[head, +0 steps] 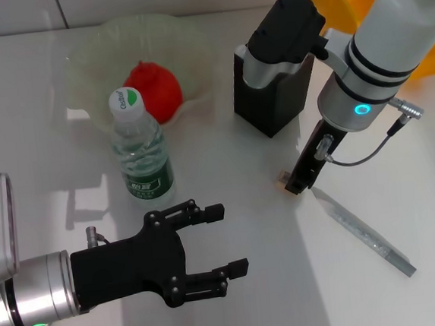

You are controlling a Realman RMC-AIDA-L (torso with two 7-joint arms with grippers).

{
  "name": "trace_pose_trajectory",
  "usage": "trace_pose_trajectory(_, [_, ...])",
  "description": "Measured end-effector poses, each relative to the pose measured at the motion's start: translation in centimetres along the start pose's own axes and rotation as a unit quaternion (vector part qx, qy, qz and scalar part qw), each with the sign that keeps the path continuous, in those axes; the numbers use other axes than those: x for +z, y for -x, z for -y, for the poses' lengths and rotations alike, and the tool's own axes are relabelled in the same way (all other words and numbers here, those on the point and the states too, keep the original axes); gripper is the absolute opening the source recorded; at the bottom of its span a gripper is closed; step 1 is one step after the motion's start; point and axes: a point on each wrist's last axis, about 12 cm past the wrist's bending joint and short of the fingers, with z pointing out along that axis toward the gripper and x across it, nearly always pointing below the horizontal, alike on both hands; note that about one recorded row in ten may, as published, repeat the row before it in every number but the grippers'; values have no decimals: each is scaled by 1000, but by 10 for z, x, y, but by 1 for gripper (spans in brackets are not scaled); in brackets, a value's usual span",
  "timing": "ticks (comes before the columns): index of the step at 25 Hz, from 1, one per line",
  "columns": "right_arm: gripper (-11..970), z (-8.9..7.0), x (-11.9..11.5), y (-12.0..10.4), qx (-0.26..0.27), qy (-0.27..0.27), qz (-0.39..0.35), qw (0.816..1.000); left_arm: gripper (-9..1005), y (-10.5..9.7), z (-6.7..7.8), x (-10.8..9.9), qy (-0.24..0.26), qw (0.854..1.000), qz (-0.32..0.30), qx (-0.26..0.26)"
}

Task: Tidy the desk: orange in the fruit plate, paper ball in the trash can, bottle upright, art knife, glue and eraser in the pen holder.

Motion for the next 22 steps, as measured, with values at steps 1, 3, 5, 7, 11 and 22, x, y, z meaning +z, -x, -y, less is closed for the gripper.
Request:
trace_pose_trajectory(1, [234, -1, -2, 1, -2, 0, 4, 1000, 812, 0, 0, 0, 0, 1000, 0, 0])
trace_pose_trajectory(3, [235, -2, -7, 2, -4, -1, 12, 1000, 812, 0, 0, 0, 0, 1000, 0, 0])
trace_pose_trajectory(5, [235, -3, -13, 3, -6, -1, 20, 1000, 812, 0, 0, 0, -1, 1000, 1, 0])
trace_pose_trajectory(7, [236, -5, -21, 3, -10, -1, 28, 1000, 812, 0, 0, 0, -1, 1000, 1, 0])
trace_pose_trajectory(11, [237, -4, -44, 4, -12, -8, 56, 998, 812, 1, 0, 0, -2, 1000, 1, 1])
trace_pose_trajectory(22, [239, 14, -116, 2, 19, -65, 164, 984, 812, 1, 0, 0, -2, 1000, 1, 1])
